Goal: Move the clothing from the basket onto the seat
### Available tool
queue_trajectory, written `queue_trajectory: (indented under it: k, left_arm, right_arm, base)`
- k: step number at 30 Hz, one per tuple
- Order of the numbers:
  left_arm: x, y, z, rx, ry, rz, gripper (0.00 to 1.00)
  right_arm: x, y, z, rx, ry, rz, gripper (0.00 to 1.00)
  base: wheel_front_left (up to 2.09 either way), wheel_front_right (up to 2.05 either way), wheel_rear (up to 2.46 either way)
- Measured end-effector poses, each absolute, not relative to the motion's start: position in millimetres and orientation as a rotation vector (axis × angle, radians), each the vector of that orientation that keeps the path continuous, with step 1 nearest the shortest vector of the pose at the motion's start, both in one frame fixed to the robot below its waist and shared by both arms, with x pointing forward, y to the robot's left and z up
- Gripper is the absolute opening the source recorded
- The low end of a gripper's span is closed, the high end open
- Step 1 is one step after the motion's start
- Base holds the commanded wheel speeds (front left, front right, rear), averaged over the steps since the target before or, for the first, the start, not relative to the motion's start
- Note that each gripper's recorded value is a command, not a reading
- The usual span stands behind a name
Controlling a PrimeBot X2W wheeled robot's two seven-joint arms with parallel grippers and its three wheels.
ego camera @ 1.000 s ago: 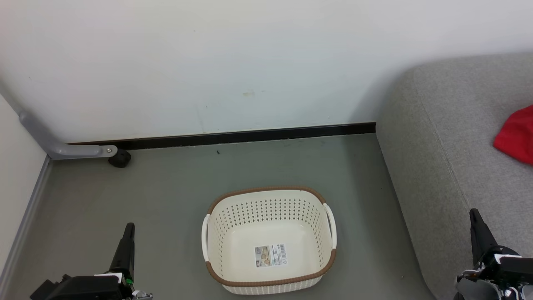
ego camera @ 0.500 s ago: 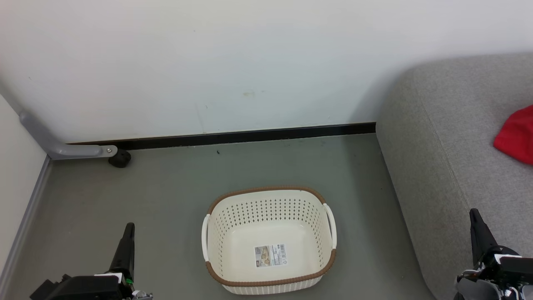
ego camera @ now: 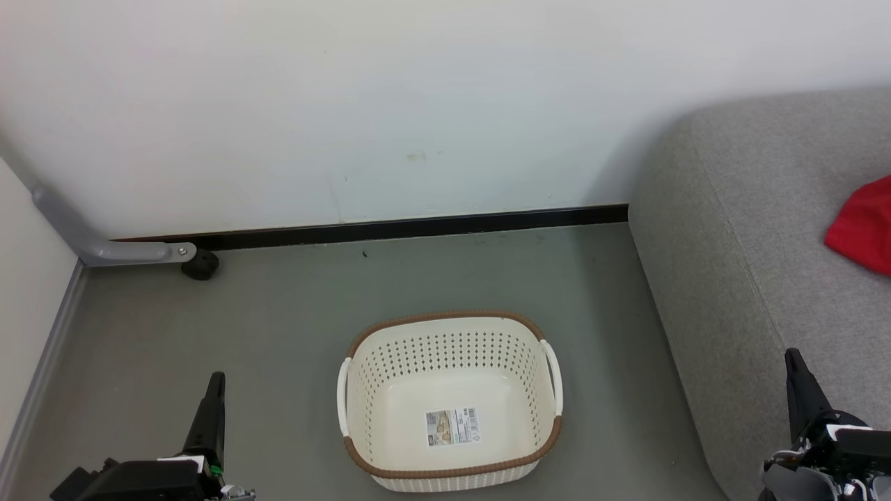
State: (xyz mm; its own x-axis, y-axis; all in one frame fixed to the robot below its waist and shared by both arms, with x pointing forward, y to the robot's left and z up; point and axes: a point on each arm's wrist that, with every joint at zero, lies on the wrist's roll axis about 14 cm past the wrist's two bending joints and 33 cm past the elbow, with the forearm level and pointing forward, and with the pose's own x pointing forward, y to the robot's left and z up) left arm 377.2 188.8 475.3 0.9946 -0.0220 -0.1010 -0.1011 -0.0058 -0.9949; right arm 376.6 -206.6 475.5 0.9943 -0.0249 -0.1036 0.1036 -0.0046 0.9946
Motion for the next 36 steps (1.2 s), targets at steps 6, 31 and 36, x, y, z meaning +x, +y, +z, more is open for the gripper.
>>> queue_trajectory:
  k: [6,31,36]
  left_arm:
    - [377.2,188.8,475.2,-1.576,0.097,0.063,0.0]
    - [377.3,188.8,475.2,-1.576,0.097,0.062,0.0]
    - [377.3,188.8,475.3,-1.576,0.097,0.062,0.0]
  right_arm:
    - [376.7,-206.6,475.4,1.572,0.062,-0.101,0.0]
    - [376.7,-206.6,475.4,1.572,0.062,-0.101,0.0]
    - [376.6,-206.6,475.4,1.572,0.062,-0.101,0.0]
  base:
    - [0.0,0.0,0.0]
    - [0.0,0.0,0.0]
    - [0.0,0.0,0.0]
